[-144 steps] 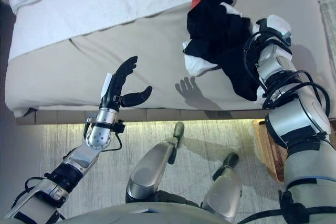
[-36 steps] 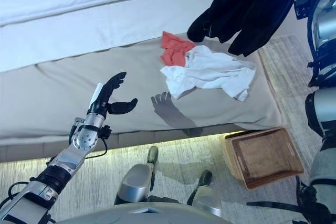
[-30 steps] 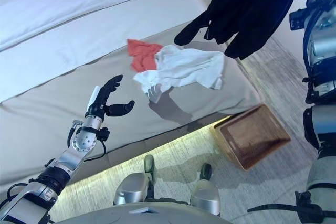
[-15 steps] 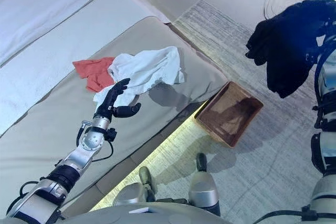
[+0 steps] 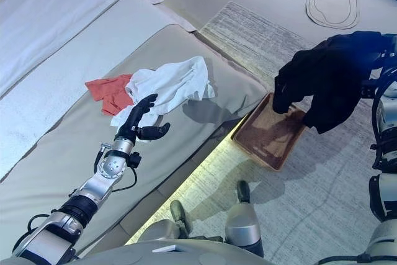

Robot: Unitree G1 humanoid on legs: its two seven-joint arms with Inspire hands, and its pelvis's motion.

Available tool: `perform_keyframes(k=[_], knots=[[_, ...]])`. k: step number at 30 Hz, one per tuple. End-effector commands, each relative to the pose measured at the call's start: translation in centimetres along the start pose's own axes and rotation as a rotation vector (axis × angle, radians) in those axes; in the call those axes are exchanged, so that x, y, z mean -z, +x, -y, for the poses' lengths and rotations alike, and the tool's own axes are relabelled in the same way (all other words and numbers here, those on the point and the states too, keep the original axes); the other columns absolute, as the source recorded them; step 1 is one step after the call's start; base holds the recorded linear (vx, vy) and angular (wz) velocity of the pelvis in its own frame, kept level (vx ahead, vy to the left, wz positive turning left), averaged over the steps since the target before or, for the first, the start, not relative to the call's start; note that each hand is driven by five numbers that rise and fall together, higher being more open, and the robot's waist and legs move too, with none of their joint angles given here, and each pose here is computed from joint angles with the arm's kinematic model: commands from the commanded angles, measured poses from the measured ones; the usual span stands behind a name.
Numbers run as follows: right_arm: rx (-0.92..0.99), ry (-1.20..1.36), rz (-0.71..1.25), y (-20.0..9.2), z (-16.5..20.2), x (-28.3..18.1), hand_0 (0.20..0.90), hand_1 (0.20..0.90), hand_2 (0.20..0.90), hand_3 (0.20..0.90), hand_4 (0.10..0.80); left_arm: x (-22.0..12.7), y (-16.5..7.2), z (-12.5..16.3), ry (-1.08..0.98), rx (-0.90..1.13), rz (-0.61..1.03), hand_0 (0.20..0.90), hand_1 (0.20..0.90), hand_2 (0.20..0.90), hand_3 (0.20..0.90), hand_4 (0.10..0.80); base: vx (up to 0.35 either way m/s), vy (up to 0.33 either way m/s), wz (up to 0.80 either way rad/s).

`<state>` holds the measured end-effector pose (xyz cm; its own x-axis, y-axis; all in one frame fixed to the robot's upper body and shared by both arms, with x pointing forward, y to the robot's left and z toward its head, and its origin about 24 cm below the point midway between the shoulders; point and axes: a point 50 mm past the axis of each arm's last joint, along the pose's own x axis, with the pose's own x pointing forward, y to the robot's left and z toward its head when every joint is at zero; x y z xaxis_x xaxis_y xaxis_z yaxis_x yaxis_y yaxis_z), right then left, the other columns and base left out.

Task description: Pick up the clothes from the bed and place them into the basket

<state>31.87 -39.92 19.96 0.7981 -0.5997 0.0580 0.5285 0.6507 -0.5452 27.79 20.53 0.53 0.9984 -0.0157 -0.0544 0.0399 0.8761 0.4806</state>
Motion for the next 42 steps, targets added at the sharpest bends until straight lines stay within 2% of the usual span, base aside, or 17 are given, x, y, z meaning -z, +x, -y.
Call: perform_keyframes(k=[1,17,34,35,36,37,38,42], knots=[[0.048,-0.084,0.103,-0.1,1.1,-1.0,0.3,0.3,0.3,0.2,0.1,0.3,-0.7,1.0,0.024,0.041,0.031,0.9,0.9,0.9,0.9,0.8,-0.031,-0.047,0.02],[-0.071,-0.086,-0.1,-1.0,-4.5,4.8,0.3,0.3,0.3,0.2,0.1,-1.0,0.3,0.8,0.013,0.024,0.067,0.9,0.9,0.9,0.9,0.8,-0.022,-0.021,-0.01],[-0.107,-0.052,-0.202,-1.6,-6.3,7.5,0.3,0.3,0.3,0.2,0.1,-1.3,0.5,1.3,0.002,0.043,0.073,0.9,0.9,0.9,0.9,0.8,0.002,-0.007,0.01],[-0.113,-0.051,-0.199,-1.6,-6.3,7.3,0.406,0.406,0.406,0.324,0.224,-1.3,0.5,1.3,0.001,0.045,0.072,0.9,0.9,0.9,0.9,0.8,0.006,-0.005,0.04],[-0.115,-0.053,-0.197,-1.5,-6.3,7.2,0.54,0.54,0.54,0.48,0.38,-1.2,0.4,1.3,0.001,0.047,0.071,0.9,0.9,0.9,0.9,0.8,0.004,0.0,0.04],[-0.113,-0.053,-0.195,-1.5,-6.3,7.1,0.801,0.801,0.801,0.785,0.685,-1.2,0.4,1.3,0.0,0.048,0.071,0.9,0.9,0.9,0.9,0.8,0.005,0.001,0.06],[-0.112,-0.052,-0.193,-1.5,-6.3,7.0,0.9,0.9,0.9,0.9,0.8,-1.2,0.4,1.3,0.0,0.049,0.071,0.9,0.9,0.9,0.9,0.8,0.011,-0.003,0.07],[-0.103,-0.08,-0.213,-1.6,-6.4,7.3,0.9,0.9,0.9,0.9,0.8,-1.2,0.4,1.3,0.0,0.042,0.072,0.9,0.9,0.9,0.9,0.8,0.004,-0.002,0.04]])
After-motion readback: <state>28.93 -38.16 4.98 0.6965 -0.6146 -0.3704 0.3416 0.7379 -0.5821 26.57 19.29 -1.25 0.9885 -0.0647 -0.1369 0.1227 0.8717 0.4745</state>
